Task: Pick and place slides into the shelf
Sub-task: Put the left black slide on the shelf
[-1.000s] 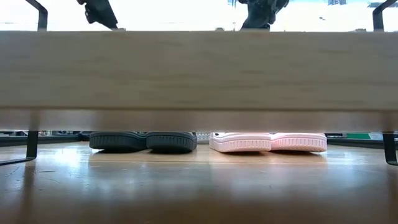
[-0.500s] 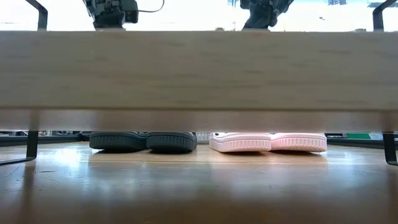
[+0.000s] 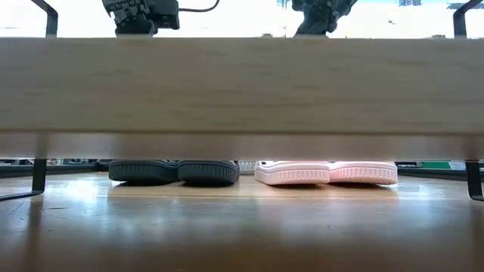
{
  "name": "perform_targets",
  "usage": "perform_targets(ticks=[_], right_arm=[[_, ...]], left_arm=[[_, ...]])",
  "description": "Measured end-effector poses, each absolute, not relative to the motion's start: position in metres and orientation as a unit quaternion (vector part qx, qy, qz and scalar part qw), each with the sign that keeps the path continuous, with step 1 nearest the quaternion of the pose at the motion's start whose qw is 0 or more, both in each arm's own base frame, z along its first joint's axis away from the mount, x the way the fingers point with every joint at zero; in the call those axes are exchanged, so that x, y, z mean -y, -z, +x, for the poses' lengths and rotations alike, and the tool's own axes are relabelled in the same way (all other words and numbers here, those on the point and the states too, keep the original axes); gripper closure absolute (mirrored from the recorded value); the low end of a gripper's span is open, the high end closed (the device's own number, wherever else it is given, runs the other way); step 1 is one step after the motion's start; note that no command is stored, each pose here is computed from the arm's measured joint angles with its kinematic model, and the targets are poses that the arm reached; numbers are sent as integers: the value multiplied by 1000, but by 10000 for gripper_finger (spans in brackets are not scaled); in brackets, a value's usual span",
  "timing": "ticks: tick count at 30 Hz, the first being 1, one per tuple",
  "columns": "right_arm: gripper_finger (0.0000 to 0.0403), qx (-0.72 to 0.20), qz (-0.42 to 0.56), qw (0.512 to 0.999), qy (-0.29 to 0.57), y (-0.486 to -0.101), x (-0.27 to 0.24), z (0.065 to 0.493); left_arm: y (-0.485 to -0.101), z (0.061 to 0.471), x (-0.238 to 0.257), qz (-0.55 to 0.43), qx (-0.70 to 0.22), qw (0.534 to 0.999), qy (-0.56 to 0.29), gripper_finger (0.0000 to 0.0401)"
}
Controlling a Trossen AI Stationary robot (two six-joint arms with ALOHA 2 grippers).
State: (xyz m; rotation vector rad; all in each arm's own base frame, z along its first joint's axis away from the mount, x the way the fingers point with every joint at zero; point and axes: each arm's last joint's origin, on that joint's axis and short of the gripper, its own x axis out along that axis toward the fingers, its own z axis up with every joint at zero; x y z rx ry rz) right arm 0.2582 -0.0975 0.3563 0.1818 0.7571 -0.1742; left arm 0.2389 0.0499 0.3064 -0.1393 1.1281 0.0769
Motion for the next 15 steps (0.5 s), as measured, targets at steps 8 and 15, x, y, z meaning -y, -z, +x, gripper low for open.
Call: perform_targets(ticks=[8,15], right_arm=[[250,-368,92,921,84,-356,97,258],[250,-366,113,919,91,-356,97,258]], left_arm=[[-307,225,-96,-142,-491,859,36,256],[-285,218,-151,-263,-430,856,111,256]])
